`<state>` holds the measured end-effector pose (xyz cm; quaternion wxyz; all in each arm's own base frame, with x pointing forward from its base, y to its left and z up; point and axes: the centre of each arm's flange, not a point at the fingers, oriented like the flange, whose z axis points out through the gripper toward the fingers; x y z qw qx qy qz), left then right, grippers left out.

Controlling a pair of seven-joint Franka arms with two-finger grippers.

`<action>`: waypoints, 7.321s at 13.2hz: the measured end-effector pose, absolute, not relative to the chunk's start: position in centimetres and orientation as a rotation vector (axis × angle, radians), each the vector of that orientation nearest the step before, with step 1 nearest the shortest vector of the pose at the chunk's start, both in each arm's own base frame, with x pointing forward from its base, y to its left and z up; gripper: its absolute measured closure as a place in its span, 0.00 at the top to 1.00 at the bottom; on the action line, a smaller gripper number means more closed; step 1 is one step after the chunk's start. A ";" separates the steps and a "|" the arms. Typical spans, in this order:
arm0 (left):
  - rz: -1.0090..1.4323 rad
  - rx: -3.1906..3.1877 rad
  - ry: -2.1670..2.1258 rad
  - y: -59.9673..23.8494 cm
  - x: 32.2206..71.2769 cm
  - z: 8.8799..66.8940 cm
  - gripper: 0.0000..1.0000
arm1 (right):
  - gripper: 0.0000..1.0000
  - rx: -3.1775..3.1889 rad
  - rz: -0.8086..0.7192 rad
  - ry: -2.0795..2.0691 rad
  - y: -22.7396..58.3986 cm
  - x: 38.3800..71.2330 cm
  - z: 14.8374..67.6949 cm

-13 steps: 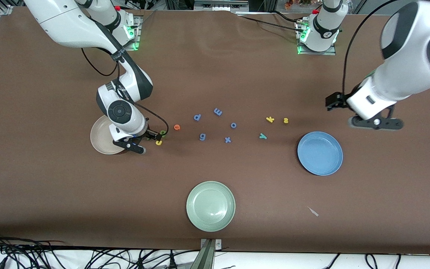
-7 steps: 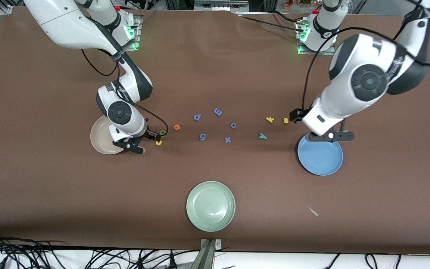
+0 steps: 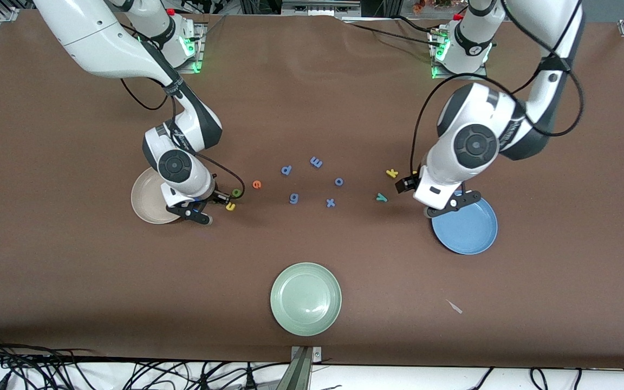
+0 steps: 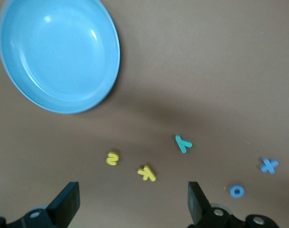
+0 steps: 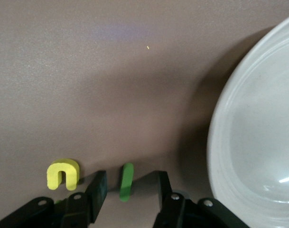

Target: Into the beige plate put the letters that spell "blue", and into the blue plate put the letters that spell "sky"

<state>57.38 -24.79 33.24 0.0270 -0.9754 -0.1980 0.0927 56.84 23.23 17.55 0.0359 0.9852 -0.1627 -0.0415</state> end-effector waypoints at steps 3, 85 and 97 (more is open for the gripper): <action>0.281 -2.984 -0.710 -25.1 54.5 28.1 1.00 | 0.20 3.036 -0.114 -0.496 23.5 56.9 17.7; 0.284 -3.099 0.012 -20.3 48.7 17.5 0.57 | 0.71 3.095 0.082 -0.369 29.6 52.2 18.0; 0.323 -3.035 0.081 -19.7 53.0 23.6 0.22 | 0.26 3.013 0.107 -0.154 27.2 53.7 21.2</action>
